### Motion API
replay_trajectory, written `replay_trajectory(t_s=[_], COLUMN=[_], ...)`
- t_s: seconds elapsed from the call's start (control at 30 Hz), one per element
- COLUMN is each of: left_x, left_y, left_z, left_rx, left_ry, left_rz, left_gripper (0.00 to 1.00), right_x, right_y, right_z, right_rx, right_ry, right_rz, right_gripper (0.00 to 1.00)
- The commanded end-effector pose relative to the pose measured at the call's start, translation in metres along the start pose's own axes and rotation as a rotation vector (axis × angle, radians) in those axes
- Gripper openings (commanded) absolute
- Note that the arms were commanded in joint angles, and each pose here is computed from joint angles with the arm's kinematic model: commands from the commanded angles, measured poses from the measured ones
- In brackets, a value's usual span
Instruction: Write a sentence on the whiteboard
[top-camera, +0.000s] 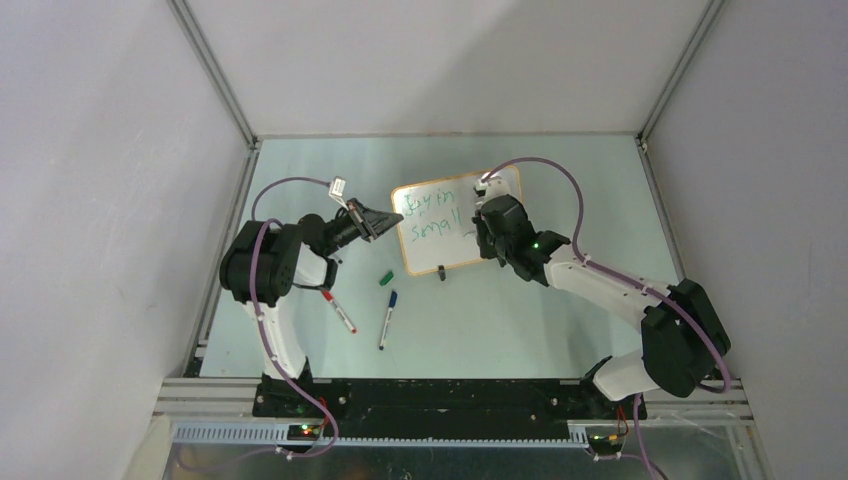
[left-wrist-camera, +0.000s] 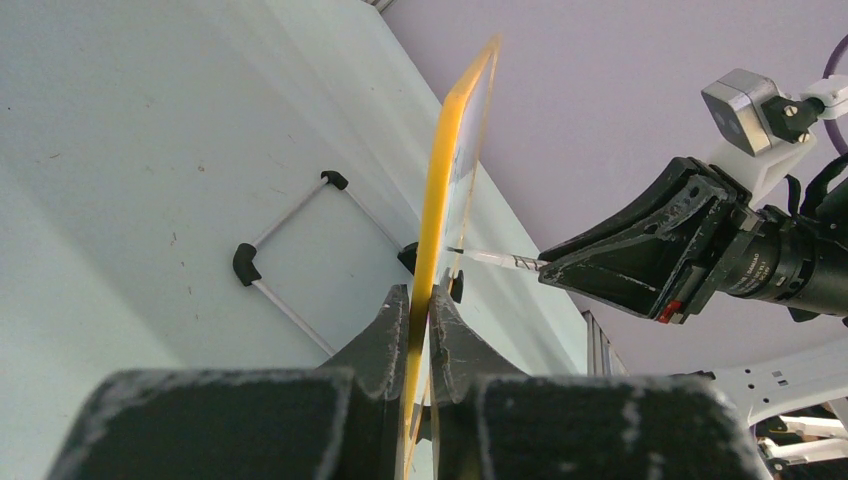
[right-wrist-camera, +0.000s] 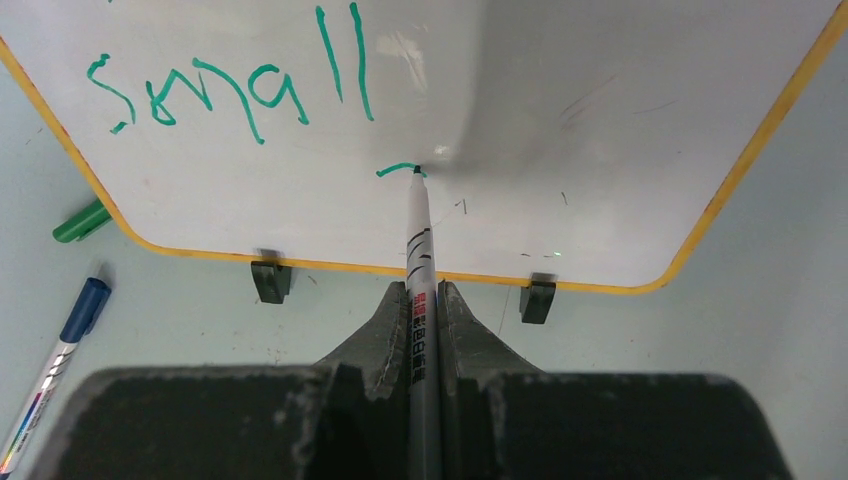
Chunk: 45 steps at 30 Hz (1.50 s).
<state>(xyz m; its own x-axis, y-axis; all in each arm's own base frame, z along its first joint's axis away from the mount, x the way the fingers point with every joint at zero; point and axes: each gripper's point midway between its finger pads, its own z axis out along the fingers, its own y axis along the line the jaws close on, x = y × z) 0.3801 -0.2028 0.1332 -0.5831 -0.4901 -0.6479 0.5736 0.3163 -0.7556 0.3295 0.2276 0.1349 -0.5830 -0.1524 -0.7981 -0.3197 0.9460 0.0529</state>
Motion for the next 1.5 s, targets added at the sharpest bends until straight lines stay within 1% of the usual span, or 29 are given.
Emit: replay_trajectory(t_s=[0.0, 0.2, 0.5, 1.13, 1.47], left_x=[-0.008, -0.008, -0.008, -0.008, -0.008], left_y=[-0.015, -0.016, -0.015, -0.016, -0.016], left_z=[0.005, 0.005, 0.004, 0.004, 0.004], left_rx=[0.055, 0.056, 0.054, 0.055, 0.055], left_ry=[-0.013, -0.013, -0.015, -0.015, -0.012], left_rz=[0.058, 0.06, 0.061, 0.063, 0.062], left_gripper=[0.0, 0.0, 0.0, 0.0, 0.0], right_x=[-0.021, -0.035, -0.047, -0.038, -0.028], right_y=[-0.006, 0.012, 0.017, 0.012, 0.01], right_z=[-0.004, -0.013, -0.018, 0.001, 0.001], right_rx=[0.035, -0.046, -0.064, -0.03, -0.015], right_ry=[-0.052, -0.106, -0.15, -0.093, -0.056], right_rz=[0.03, 0.015, 0.014, 0.012, 0.007], right_gripper=[0.0, 0.0, 0.0, 0.0, 0.0])
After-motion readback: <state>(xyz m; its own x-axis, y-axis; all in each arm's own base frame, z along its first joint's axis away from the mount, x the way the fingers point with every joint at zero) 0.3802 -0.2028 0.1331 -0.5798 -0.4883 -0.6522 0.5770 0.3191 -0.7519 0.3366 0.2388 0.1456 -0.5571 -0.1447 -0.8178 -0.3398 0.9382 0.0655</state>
